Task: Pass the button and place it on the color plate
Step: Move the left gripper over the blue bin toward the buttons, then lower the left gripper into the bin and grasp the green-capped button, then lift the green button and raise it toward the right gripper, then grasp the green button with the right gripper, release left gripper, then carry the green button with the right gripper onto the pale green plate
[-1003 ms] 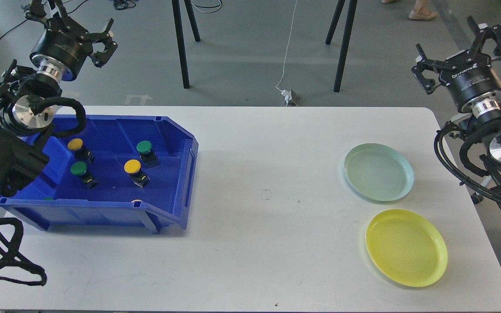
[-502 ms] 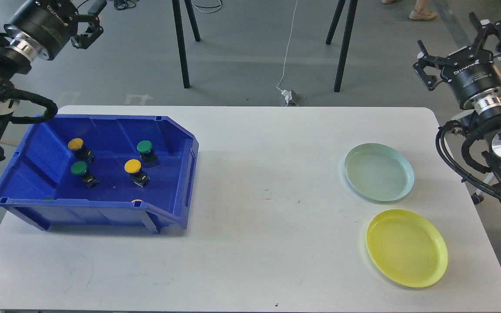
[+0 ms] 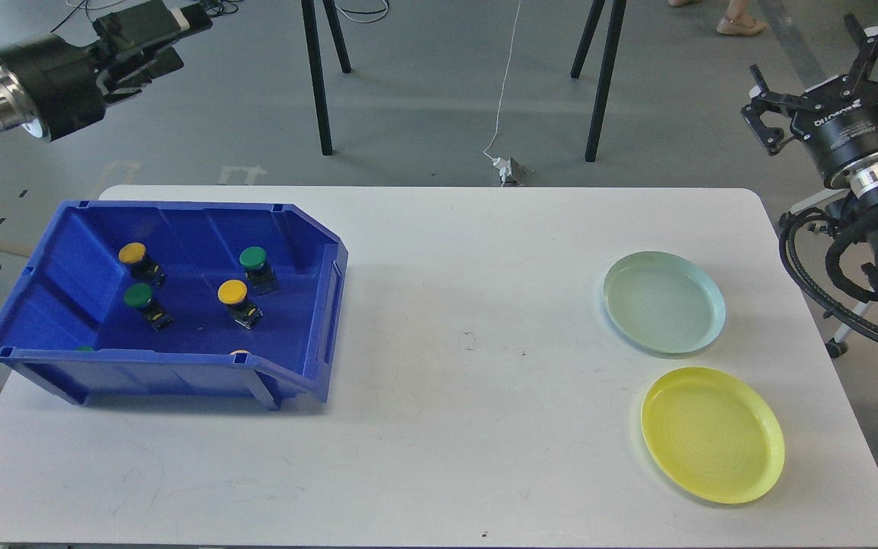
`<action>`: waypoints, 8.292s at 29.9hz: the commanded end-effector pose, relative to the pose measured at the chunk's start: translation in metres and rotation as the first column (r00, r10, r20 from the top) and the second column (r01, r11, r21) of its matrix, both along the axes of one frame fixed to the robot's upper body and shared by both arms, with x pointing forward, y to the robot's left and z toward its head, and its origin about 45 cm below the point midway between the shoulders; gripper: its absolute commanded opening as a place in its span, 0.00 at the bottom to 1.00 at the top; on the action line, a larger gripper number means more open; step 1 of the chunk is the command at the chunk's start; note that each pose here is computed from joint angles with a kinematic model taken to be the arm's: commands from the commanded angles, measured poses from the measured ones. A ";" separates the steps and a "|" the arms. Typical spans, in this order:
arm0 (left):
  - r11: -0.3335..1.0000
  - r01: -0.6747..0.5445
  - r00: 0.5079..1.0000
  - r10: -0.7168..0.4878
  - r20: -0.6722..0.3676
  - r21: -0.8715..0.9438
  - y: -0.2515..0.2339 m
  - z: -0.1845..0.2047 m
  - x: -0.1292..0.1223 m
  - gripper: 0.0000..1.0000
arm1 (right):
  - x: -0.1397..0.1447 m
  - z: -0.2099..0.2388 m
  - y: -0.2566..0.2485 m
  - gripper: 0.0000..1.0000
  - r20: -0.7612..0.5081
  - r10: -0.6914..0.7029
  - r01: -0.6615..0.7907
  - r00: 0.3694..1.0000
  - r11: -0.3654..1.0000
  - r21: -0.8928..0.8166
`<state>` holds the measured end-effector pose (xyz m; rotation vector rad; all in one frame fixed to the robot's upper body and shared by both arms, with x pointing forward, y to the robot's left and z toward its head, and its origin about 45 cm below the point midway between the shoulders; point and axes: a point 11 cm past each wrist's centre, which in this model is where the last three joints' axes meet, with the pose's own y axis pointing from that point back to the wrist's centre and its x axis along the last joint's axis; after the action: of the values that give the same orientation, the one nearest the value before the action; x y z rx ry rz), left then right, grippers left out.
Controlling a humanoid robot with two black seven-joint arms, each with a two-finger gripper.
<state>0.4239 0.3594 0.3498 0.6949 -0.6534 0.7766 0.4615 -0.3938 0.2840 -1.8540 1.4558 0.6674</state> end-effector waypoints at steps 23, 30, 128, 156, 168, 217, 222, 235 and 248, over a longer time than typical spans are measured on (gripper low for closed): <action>0.708 0.116 0.983 0.019 -0.182 0.697 0.093 -0.186 -0.064 0.88 | -0.003 -0.008 0.000 0.99 -0.019 0.000 0.000 1.000 1.000 -0.012; 0.718 0.100 0.978 0.056 -0.201 0.689 0.100 -0.202 -0.058 0.87 | -0.002 -0.010 0.002 0.99 -0.021 0.005 -0.005 1.000 1.000 -0.011; 0.899 0.097 0.988 -0.139 0.068 0.428 0.045 -0.009 -0.015 0.30 | 0.001 0.042 -0.009 0.99 0.049 0.041 -0.035 0.998 0.991 -0.128; 0.915 0.341 0.915 -0.269 0.302 -0.217 -0.230 -0.011 0.022 0.27 | -0.046 0.027 0.153 0.92 -0.020 0.358 -0.343 0.934 0.876 -0.340; 0.911 0.345 0.917 -0.276 0.287 -0.227 -0.239 -0.016 0.020 0.27 | -0.051 0.031 0.221 0.83 -0.009 0.503 -0.475 0.865 0.810 -0.343; 0.831 0.165 0.977 -0.064 0.204 -0.531 -0.205 -0.001 0.048 0.95 | -0.045 0.027 0.140 0.17 -0.072 0.363 -0.351 0.929 0.806 -0.477; 0.604 -0.038 0.996 0.083 0.015 -0.796 -0.166 0.007 0.069 0.99 | -0.062 -0.001 0.077 0.16 -0.184 0.252 -0.312 0.950 0.780 -0.542; 0.126 -0.226 0.974 0.036 -0.223 -0.966 -0.108 -0.003 0.086 1.00 | -0.117 -0.109 0.000 0.16 -0.467 0.044 -0.323 0.883 0.779 -0.537; 0.109 -0.221 0.975 0.042 -0.217 -0.969 -0.104 0.001 0.087 1.00 | -0.122 -0.182 -0.004 0.16 -0.590 -0.045 -0.299 0.806 0.830 -0.472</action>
<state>0.5110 0.2544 0.3505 -0.5311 0.2118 1.1194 0.3402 -0.3976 0.1078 -2.3491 2.0858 1.0226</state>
